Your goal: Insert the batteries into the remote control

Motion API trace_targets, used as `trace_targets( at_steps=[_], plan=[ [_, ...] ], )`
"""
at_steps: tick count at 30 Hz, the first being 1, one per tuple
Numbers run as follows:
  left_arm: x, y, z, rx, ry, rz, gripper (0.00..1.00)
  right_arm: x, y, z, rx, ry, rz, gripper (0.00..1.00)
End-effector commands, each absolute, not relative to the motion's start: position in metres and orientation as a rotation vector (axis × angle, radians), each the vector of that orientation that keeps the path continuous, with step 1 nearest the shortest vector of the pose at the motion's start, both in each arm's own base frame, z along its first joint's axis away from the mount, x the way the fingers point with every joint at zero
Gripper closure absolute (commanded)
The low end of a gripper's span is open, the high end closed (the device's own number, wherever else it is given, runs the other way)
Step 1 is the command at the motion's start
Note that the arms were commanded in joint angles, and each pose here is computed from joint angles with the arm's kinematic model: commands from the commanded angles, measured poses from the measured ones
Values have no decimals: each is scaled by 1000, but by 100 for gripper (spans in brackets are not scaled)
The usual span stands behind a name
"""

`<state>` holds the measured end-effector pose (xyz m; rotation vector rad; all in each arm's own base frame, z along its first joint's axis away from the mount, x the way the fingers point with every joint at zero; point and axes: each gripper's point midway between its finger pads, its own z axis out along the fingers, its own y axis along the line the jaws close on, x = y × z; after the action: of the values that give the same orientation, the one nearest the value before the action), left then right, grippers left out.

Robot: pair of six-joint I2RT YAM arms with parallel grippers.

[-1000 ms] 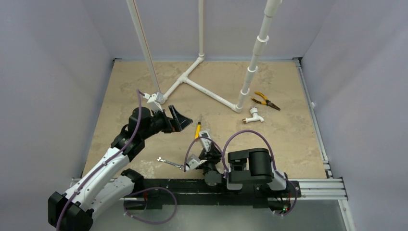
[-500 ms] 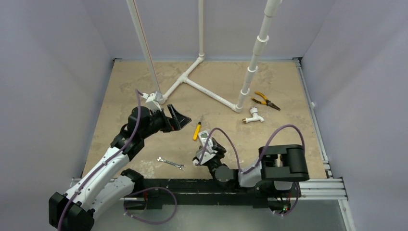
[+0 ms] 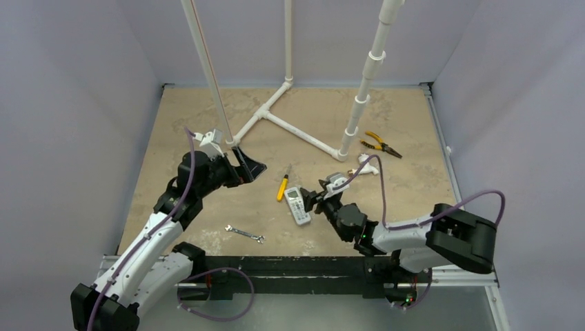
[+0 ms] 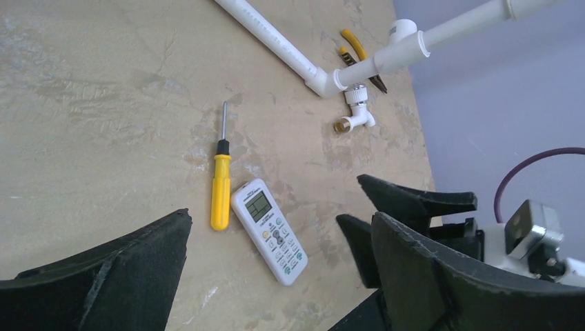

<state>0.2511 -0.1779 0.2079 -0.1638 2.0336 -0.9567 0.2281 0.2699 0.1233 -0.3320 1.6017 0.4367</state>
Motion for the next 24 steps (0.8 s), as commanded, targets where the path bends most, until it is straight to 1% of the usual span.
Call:
trace_targets(
  at_steps=[1, 5, 9, 14, 18, 21, 24],
  plan=[
    [257, -165, 221, -190, 1992, -893, 0, 236, 257, 138, -116, 1634, 686, 36],
    [257, -152, 211, -241, 2012, -833, 0, 250, 214, 125, 79, 1684, 730, 36],
    [253, -142, 199, -272, 2030, -783, 0, 246, 187, 116, 180, 1708, 761, 36],
    [247, -128, 176, -309, 2065, -698, 0, 237, 180, 113, 182, 1745, 869, 36],
    [243, -122, 163, -320, 2088, -655, 0, 230, 189, 114, 79, 1783, 942, 36],
    [244, -114, 157, -356, 2086, -609, 0, 235, 187, 109, 63, 1822, 912, 36],
    [246, -104, 154, -389, 2076, -549, 0, 246, 176, 95, 78, 1887, 780, 37]
  ],
)
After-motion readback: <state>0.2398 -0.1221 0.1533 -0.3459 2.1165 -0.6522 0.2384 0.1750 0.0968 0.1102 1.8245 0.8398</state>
